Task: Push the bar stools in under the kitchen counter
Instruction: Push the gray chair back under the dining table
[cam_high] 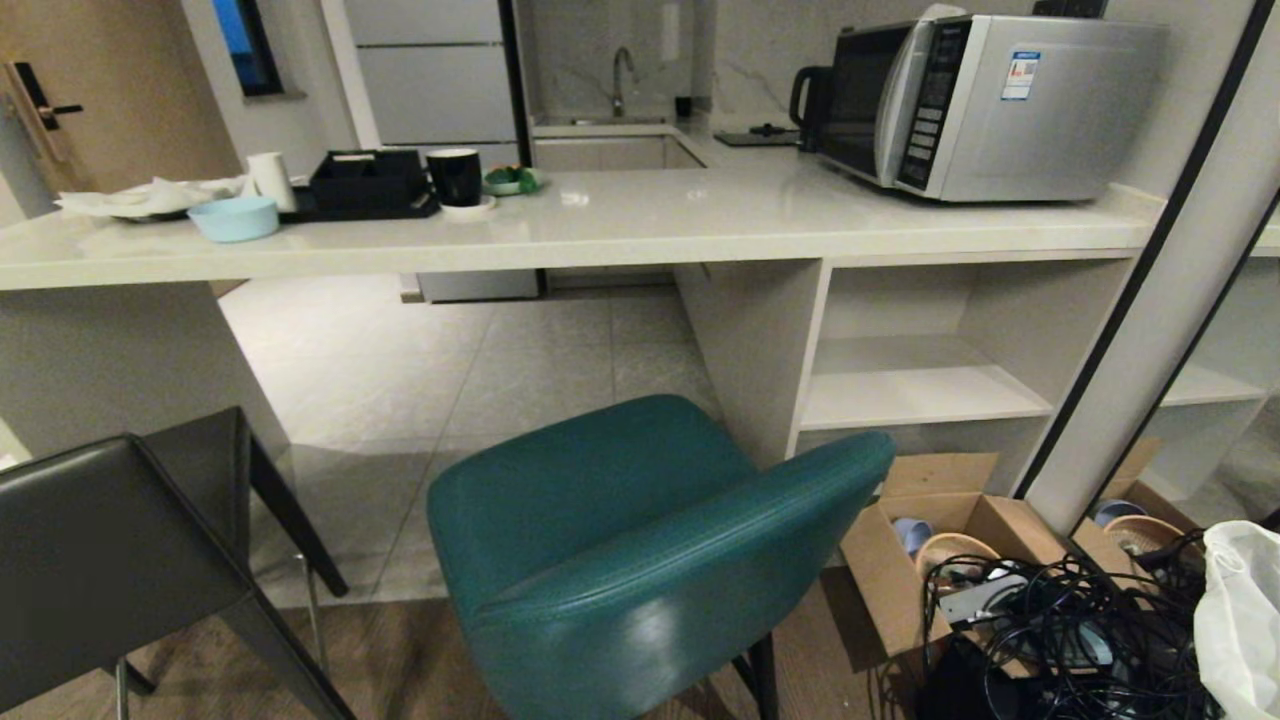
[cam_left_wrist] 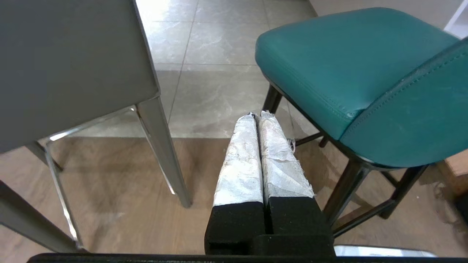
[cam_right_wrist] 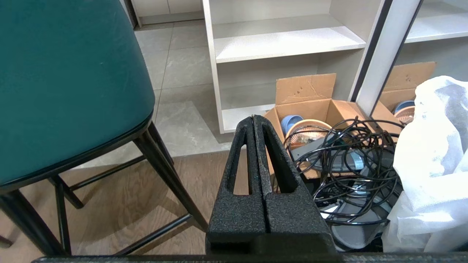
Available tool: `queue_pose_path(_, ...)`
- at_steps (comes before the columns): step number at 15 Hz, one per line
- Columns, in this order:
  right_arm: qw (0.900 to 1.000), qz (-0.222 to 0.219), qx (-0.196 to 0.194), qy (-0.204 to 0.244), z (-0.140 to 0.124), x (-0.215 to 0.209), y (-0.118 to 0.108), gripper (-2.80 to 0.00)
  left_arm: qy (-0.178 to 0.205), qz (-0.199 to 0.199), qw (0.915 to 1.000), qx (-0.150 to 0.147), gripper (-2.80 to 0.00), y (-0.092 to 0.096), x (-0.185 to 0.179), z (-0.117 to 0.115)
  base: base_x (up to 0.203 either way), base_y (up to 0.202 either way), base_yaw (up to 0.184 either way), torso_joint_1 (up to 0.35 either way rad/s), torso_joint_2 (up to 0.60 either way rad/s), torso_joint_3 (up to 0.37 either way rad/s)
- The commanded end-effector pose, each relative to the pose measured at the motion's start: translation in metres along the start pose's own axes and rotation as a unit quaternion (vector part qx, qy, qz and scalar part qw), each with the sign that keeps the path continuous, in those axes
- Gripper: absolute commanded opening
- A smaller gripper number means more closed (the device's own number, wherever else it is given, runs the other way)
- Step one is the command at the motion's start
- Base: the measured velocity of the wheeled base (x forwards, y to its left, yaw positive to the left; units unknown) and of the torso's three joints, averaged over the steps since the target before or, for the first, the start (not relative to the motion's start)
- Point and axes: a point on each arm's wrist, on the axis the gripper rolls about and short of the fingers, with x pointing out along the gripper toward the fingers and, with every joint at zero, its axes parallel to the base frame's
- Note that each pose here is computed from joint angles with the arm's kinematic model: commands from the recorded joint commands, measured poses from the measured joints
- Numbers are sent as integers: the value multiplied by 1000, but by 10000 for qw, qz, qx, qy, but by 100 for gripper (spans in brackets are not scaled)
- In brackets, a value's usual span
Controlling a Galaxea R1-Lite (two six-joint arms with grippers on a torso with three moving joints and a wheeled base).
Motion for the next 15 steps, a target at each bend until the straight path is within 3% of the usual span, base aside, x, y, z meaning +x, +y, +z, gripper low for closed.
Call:
queue_pose_path(1,10000,-1,0,-6,0,0,0,-280,0,6,10000,30,-280,0,0,0,0,0,0,0,0,0)
queue_pose_path(4,10000,-1,0,-6,0,0,0,-280,100,18,9997,227,-280,0,0,-2,0,0,0,0,0,0)
queue_pose_path(15,10000,-9,15,10,0,0,0,-280,115,-10,9998,169,-280,0,0,-2,0,0,0,0,0,0)
